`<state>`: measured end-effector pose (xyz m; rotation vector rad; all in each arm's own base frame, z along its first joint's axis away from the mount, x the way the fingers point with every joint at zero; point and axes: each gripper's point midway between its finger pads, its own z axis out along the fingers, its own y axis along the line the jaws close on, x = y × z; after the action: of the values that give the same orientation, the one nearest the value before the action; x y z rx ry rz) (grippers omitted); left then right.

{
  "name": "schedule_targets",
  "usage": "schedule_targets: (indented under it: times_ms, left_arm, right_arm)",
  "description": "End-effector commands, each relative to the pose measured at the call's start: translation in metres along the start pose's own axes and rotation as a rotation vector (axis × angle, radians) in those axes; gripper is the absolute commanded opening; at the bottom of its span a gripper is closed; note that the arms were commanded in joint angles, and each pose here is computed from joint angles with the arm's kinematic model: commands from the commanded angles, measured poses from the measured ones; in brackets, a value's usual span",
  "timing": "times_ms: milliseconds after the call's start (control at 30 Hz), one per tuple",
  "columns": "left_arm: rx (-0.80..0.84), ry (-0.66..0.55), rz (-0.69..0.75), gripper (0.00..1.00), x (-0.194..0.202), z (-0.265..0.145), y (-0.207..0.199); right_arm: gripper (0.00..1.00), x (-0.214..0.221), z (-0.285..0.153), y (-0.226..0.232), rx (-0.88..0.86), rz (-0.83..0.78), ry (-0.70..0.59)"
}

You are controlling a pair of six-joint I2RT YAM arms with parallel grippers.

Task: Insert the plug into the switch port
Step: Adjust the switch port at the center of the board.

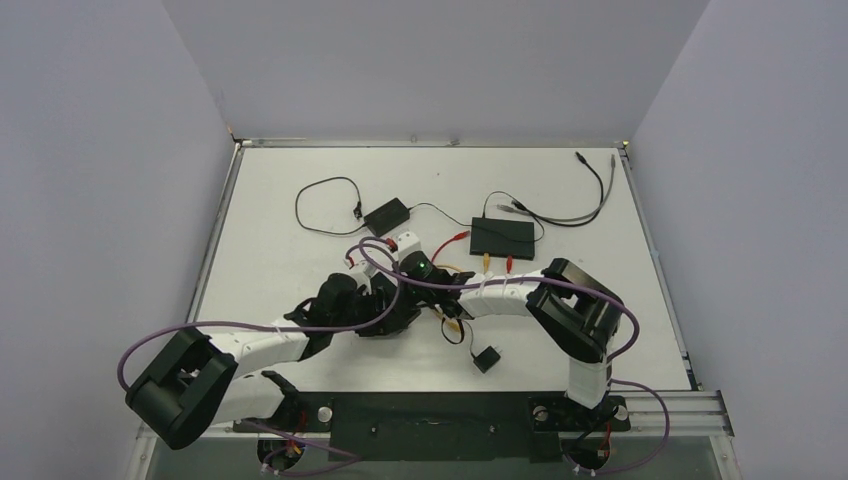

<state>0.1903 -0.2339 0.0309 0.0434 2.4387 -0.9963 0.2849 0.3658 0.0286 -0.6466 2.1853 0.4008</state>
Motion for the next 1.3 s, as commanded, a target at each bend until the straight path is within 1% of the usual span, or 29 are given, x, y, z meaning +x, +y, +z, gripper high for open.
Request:
schedule_targets:
  times_ms: [0,100,133,167,200,233,267,300,333,433,567,667,800,900,1000,1100,1167,1267]
  left_arm:
    - [0.044,-0.046,-0.019,0.51,-0.003,-0.003,-0.012]
    - [0.046,-0.043,-0.023,0.51,0.0,-0.006,-0.013]
    - [0.049,-0.05,-0.022,0.51,-0.002,-0.008,-0.015]
    - [0.036,-0.039,-0.026,0.51,0.001,-0.009,-0.012]
    - [0.042,-0.054,-0.02,0.51,-0.002,-0.013,-0.015]
    - [0.026,-0.044,-0.024,0.51,0.001,-0.016,-0.012]
    - [0.031,-0.067,-0.017,0.51,-0.004,-0.02,-0.015]
    - [0.004,-0.065,-0.021,0.51,-0.001,-0.023,-0.009]
    - [0.012,-0.089,-0.017,0.51,-0.006,-0.028,-0.013]
    - [-0.035,-0.113,-0.023,0.52,-0.009,-0.039,-0.007]
    - [-0.053,-0.172,-0.017,0.52,-0.02,-0.056,-0.011]
    - [-0.019,-0.205,-0.004,0.52,-0.03,-0.066,-0.024]
    - [0.054,-0.19,0.016,0.52,-0.035,-0.076,-0.047]
    - [0.112,-0.16,0.015,0.52,-0.031,-0.081,-0.06]
    - [0.159,-0.122,0.009,0.52,-0.023,-0.083,-0.068]
    - [0.188,-0.079,0.003,0.52,-0.016,-0.084,-0.073]
    - [0.18,-0.072,-0.001,0.52,-0.014,-0.084,-0.071]
    - [0.147,-0.085,-0.003,0.52,-0.016,-0.084,-0.065]
  right_arm:
    - [0.0,-0.004,-0.009,0.007,-0.051,-0.057,0.013]
    - [0.0,-0.008,-0.023,-0.009,0.015,-0.062,-0.01]
    - [0.0,-0.017,-0.031,-0.015,0.047,-0.058,-0.039]
    - [0.0,-0.013,-0.036,-0.025,0.085,-0.067,-0.037]
    - [0.0,-0.022,-0.046,-0.028,0.096,-0.064,-0.067]
    - [0.0,-0.015,-0.05,-0.037,0.132,-0.072,-0.062]
    - [0.0,-0.023,-0.06,-0.039,0.137,-0.066,-0.088]
    - [0.0,-0.015,-0.064,-0.044,0.156,-0.074,-0.079]
    - [0.0,-0.02,-0.072,-0.043,0.153,-0.073,-0.098]
    - [0.0,-0.004,-0.087,-0.045,0.154,-0.09,-0.08]
    - [0.0,0.013,-0.102,-0.023,0.064,-0.126,-0.08]
    - [0.0,0.021,-0.113,-0.002,-0.033,-0.145,-0.103]
    - [0.0,0.028,-0.13,0.026,-0.211,-0.175,-0.131]
    - [0.0,0.029,-0.145,0.039,-0.297,-0.204,-0.164]
    - [0.0,0.037,-0.152,0.044,-0.346,-0.247,-0.169]
    - [0.0,0.039,-0.156,0.044,-0.354,-0.263,-0.167]
    - [0.0,0.043,-0.156,0.047,-0.374,-0.275,-0.147]
    - [0.0,0.054,-0.153,0.049,-0.382,-0.289,-0.08]
